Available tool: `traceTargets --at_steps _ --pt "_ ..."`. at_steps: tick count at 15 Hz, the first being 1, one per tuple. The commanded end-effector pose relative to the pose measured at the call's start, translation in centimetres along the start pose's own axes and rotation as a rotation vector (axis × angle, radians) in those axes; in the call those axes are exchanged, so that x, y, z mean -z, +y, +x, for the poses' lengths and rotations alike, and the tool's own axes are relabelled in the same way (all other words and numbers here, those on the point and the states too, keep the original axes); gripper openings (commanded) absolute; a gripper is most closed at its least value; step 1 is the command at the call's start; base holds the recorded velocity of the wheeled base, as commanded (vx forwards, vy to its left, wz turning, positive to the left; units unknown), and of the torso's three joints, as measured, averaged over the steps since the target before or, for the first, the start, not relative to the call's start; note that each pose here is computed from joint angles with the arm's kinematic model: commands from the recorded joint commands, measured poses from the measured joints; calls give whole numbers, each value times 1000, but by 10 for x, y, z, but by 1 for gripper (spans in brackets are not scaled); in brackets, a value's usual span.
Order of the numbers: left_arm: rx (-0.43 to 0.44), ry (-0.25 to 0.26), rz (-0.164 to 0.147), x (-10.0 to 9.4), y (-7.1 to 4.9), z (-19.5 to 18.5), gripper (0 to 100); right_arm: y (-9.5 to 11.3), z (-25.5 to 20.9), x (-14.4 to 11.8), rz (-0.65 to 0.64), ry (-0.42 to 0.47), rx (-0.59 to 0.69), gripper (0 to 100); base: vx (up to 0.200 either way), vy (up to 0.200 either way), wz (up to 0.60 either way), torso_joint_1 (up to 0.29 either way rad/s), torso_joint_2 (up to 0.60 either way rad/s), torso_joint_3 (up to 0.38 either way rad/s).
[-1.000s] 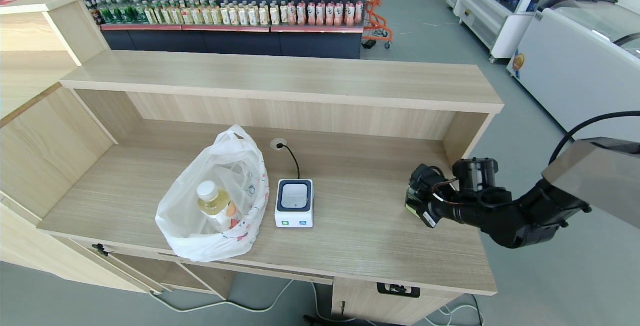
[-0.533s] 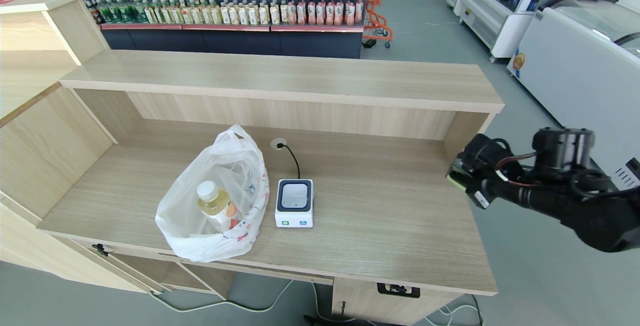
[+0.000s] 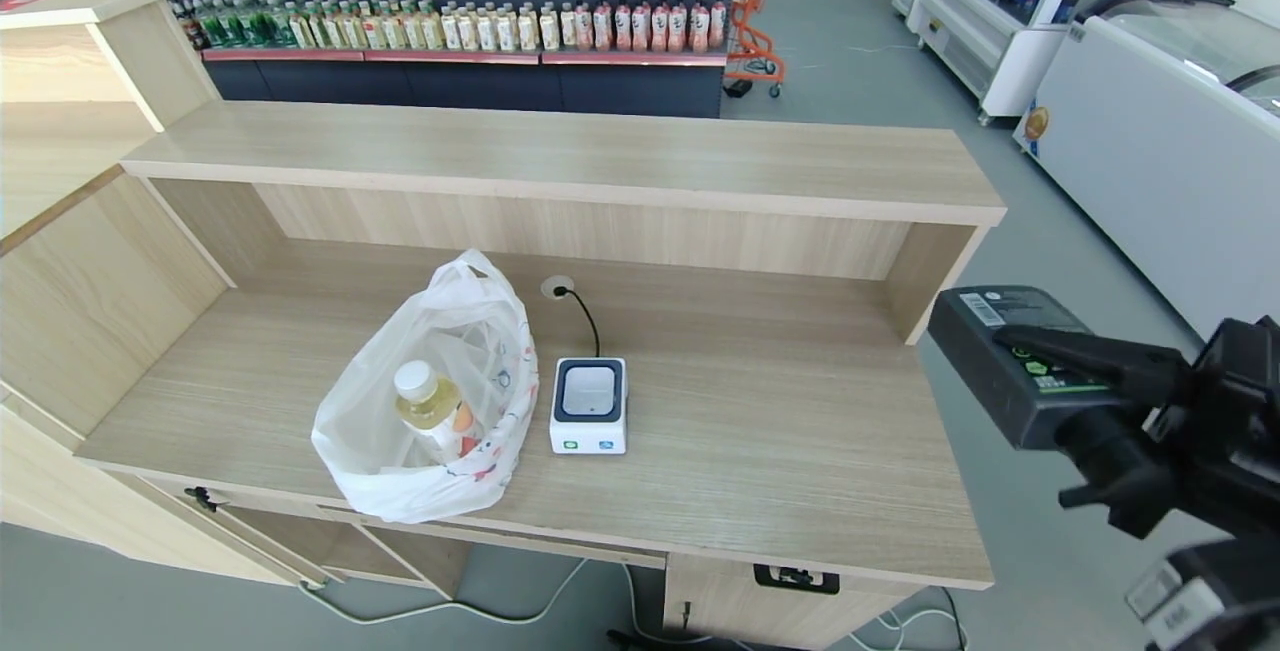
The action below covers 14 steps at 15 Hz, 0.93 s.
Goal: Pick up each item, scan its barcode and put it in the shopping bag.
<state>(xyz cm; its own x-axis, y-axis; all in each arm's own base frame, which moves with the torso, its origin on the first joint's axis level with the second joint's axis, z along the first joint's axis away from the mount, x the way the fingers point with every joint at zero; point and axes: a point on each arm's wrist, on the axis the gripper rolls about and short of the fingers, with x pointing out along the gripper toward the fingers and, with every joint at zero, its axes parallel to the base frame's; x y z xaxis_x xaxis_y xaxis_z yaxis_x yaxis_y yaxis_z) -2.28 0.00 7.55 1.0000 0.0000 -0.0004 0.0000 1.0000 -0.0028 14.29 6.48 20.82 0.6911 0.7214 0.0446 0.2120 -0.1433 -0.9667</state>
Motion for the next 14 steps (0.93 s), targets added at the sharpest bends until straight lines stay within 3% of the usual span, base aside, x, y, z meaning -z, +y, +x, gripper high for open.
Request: traceTargets --at_steps 1,3,6,14 --pt "0 0 -2 0 0 0 100 -28 -22 -31 -281 -188 238 0 0 0 0 0 0 0" --pt "0 1 0 0 0 0 100 -38 -19 -50 -418 -302 365 0 0 0 0 0 0 0" --pt "0 0 -2 0 0 0 100 -53 -19 -57 -539 -287 560 0 0 0 0 0 0 0" --pt "0 0 0 0 0 0 100 -55 -22 -68 -558 -376 634 0 0 0 0 0 0 0"
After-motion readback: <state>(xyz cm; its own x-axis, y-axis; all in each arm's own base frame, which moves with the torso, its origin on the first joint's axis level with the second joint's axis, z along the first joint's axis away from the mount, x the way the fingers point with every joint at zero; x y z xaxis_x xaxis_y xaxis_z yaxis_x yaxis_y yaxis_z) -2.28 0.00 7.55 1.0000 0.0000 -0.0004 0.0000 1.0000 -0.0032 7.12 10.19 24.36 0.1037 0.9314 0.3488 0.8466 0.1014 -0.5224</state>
